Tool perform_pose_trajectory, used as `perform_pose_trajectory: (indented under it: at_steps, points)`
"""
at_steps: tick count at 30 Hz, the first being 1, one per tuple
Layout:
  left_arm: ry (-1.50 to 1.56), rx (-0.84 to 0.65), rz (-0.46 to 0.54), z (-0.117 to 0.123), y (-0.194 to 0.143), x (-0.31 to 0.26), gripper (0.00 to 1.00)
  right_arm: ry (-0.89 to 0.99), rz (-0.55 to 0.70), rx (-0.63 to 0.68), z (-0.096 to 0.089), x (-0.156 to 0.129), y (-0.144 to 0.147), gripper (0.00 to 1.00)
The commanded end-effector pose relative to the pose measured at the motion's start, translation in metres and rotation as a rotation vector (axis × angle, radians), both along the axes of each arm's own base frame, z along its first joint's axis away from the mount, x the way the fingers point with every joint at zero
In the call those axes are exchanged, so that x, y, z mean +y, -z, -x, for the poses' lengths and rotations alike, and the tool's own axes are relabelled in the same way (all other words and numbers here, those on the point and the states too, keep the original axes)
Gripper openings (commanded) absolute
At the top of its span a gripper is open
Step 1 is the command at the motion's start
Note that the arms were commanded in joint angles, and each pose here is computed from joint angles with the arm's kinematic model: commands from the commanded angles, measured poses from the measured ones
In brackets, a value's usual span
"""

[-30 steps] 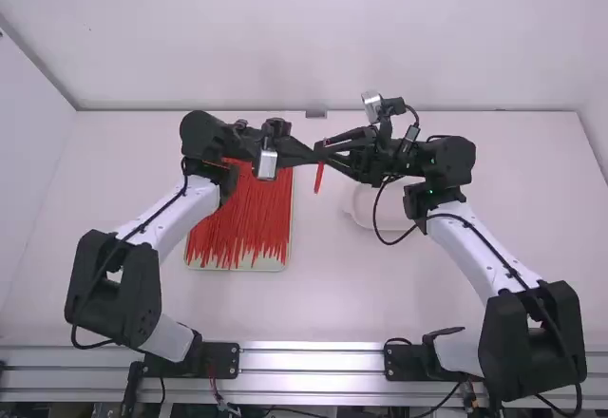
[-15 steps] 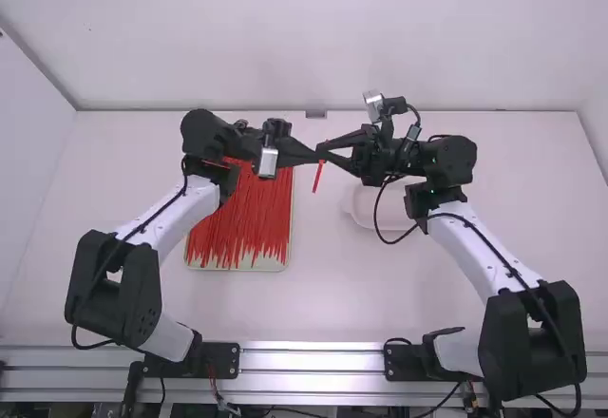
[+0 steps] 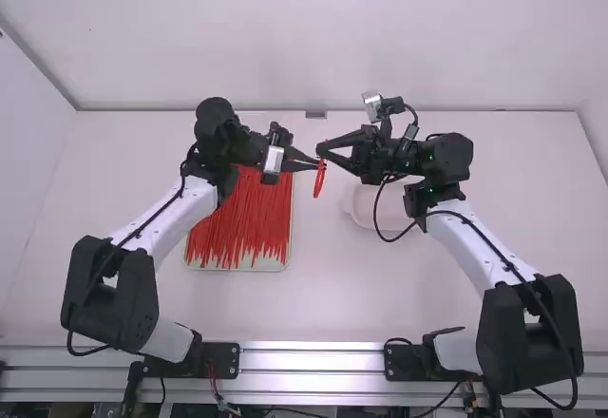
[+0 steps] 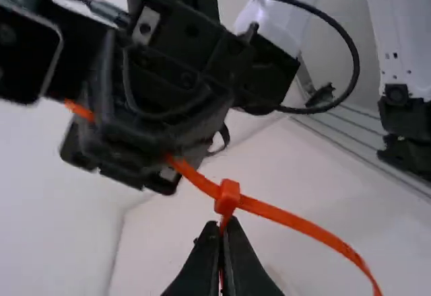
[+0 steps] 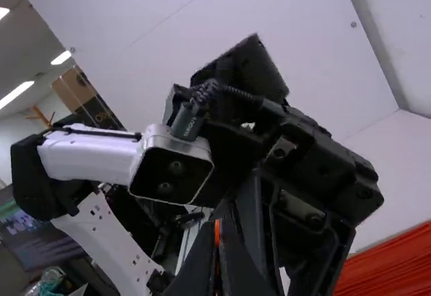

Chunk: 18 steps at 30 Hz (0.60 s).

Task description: Fasten the cable tie

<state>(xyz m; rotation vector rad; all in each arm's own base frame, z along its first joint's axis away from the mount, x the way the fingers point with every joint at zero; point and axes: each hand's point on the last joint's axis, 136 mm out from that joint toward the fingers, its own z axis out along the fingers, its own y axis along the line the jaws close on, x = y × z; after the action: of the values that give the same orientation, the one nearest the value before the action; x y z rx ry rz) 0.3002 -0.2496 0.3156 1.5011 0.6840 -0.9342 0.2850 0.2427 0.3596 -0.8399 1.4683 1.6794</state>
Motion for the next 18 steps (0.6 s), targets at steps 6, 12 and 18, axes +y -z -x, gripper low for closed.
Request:
perform_pose_trajectory:
  at_steps: [6,12,18]
  points:
    - [-0.005,0.034,-0.033,0.001,0.038,0.001,0.02,0.042,-0.045,-0.072,0.0,-0.002,-0.024,0.0]
    - [-0.04,0.147,-0.12,0.011,0.073,0.001,0.02,0.045,-0.049,-0.106,0.001,-0.003,-0.026,0.0]
    - [-0.064,0.206,-0.221,0.022,0.099,-0.001,0.02,0.051,-0.053,-0.107,0.0,-0.003,-0.027,0.0]
